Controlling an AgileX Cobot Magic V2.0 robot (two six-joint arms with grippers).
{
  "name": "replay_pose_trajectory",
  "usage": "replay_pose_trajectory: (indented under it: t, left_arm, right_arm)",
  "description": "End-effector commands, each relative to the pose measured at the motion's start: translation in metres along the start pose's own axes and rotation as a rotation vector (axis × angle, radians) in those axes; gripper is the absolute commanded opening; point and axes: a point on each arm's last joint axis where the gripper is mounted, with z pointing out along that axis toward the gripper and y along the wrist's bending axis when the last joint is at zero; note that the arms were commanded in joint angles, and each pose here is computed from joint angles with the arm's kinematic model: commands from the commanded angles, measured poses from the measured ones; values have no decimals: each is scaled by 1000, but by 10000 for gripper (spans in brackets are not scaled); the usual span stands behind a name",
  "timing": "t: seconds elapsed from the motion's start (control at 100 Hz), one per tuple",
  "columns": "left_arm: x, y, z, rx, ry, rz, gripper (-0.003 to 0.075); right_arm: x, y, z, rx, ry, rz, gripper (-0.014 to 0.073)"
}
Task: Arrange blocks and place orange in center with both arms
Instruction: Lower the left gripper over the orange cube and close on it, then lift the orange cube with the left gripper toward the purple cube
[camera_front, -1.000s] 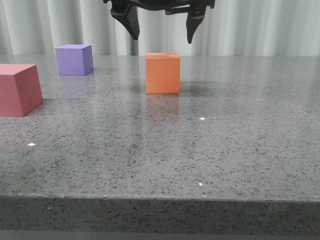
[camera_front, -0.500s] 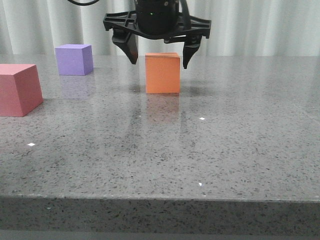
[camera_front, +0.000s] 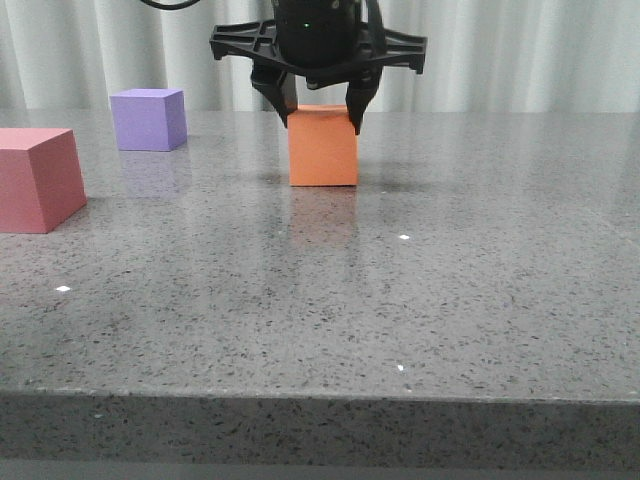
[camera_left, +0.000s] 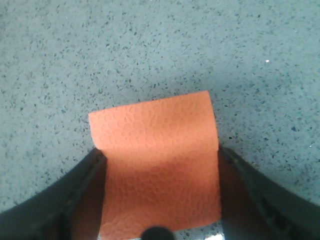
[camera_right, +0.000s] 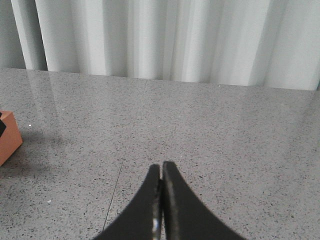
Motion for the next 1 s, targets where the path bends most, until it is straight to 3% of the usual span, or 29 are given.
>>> replay_pose_trajectory:
  t: [0.0, 0.19, 0.41, 0.53, 0.64, 0.99]
  left_arm:
    - [-32, 12, -57, 62, -151, -9, 188]
    - [-55, 44, -116, 88, -272, 1, 188]
    - [-67, 104, -147, -17, -285, 29, 188]
    - [-68, 133, -147, -69, -251, 21, 188]
    - [-68, 154, -138, -50, -209, 0, 188]
    - [-53, 198, -96, -73, -94, -25, 188]
  right_arm:
    - [-16, 1, -2, -15, -101, -26, -68]
    - [-16, 1, -2, -15, -101, -26, -68]
    - [-16, 1, -2, -15, -101, -26, -68]
    - [-16, 1, -2, -15, -101, -26, -68]
    - [-16, 1, -2, -15, -101, -26, -68]
    - [-16, 1, -2, -15, -101, -26, -68]
